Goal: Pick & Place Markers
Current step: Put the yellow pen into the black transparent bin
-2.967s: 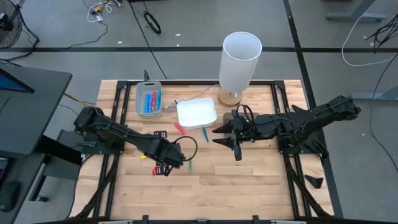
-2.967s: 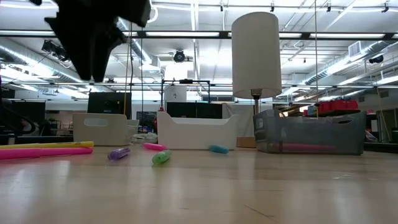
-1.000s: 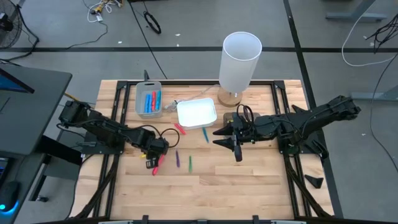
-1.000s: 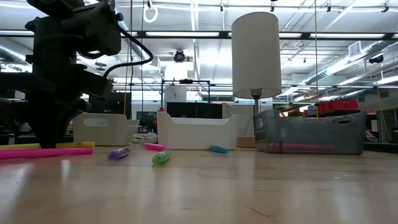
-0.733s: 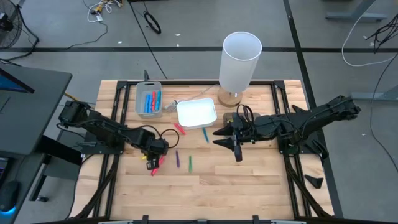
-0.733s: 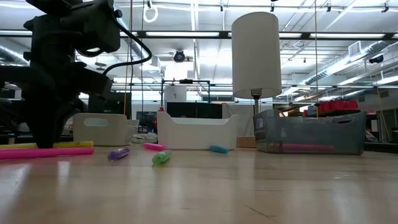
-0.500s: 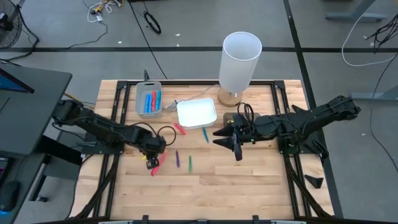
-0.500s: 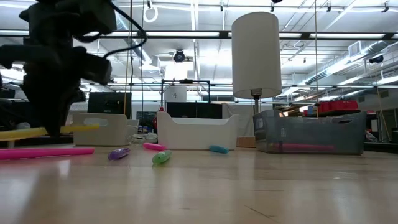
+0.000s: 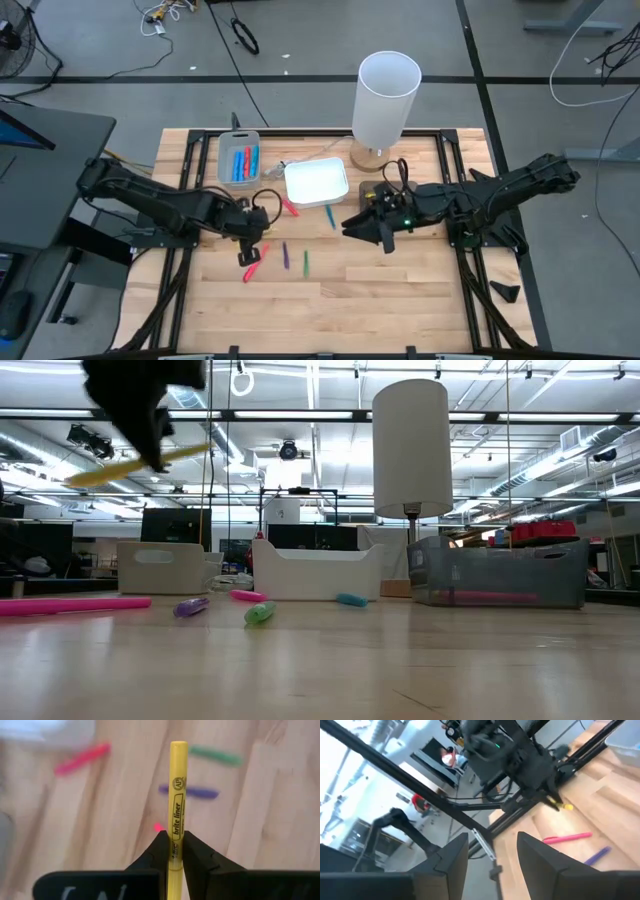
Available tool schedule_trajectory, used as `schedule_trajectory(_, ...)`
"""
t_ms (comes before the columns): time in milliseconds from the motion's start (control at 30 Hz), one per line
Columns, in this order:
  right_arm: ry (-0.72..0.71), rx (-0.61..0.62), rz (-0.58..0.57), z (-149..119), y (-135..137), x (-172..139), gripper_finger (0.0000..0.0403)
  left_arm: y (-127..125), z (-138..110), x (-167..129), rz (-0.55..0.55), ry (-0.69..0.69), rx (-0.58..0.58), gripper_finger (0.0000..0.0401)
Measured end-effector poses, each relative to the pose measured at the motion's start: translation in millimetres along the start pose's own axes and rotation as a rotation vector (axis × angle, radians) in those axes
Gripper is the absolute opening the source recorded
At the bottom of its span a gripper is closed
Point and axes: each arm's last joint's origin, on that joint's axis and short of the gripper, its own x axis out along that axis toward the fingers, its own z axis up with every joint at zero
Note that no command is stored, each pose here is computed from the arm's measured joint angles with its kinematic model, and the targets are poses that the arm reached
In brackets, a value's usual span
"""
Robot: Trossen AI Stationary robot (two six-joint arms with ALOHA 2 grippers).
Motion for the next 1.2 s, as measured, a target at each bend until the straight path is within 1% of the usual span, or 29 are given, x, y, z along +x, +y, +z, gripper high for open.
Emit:
schedule_trajectory(167, 0.007, 0.124, 0.018, 0, 1, 0, 0.0169, -3, 21, -32, 0.056, -0.106, 0.093, 0.0034)
schedule_trajectory(333, 0.008, 0.323, 0.018, 1, 1, 0, 0.0169, -5, 39, -58, 0.098, -0.224, 0.197, 0.0034)
schedule_trajectory(467, 0.014, 0.485, 0.019, 0, 1, 0, 0.0169, -6, 47, -71, 0.159, -0.282, 0.321, 0.0034)
schedule_trajectory(600, 0.049, 0.634, 0.032, 0, 1, 0, 0.0169, -6, 53, -77, 0.237, -0.329, 0.446, 0.0034)
schedule_trajectory(700, 0.097, 0.74, 0.046, -1, 2, 0, 0.0169, -6, 56, -79, 0.335, -0.362, 0.53, 0.0034)
schedule_trajectory(767, 0.133, 0.789, 0.057, -2, 3, 0, 0.0169, -6, 57, -81, 0.424, -0.379, 0.585, 0.0034)
schedule_trajectory(867, 0.184, 0.819, 0.071, -3, 4, 0, 0.0169, -8, 61, -80, 0.553, -0.382, 0.668, 0.0034)
schedule_trajectory(967, 0.214, 0.862, 0.076, -3, 5, 0, 0.0169, -11, 66, -78, 0.655, -0.384, 0.735, 0.0034)
schedule_trajectory(1100, 0.222, 0.892, 0.073, -2, 3, 0, 0.0169, -20, 76, -68, 0.786, -0.357, 0.875, 0.0034)
schedule_trajectory(1200, 0.23, 0.922, 0.072, 1, 1, 0, 0.0169, -28, 85, -59, 0.862, -0.344, 0.974, 0.0034)
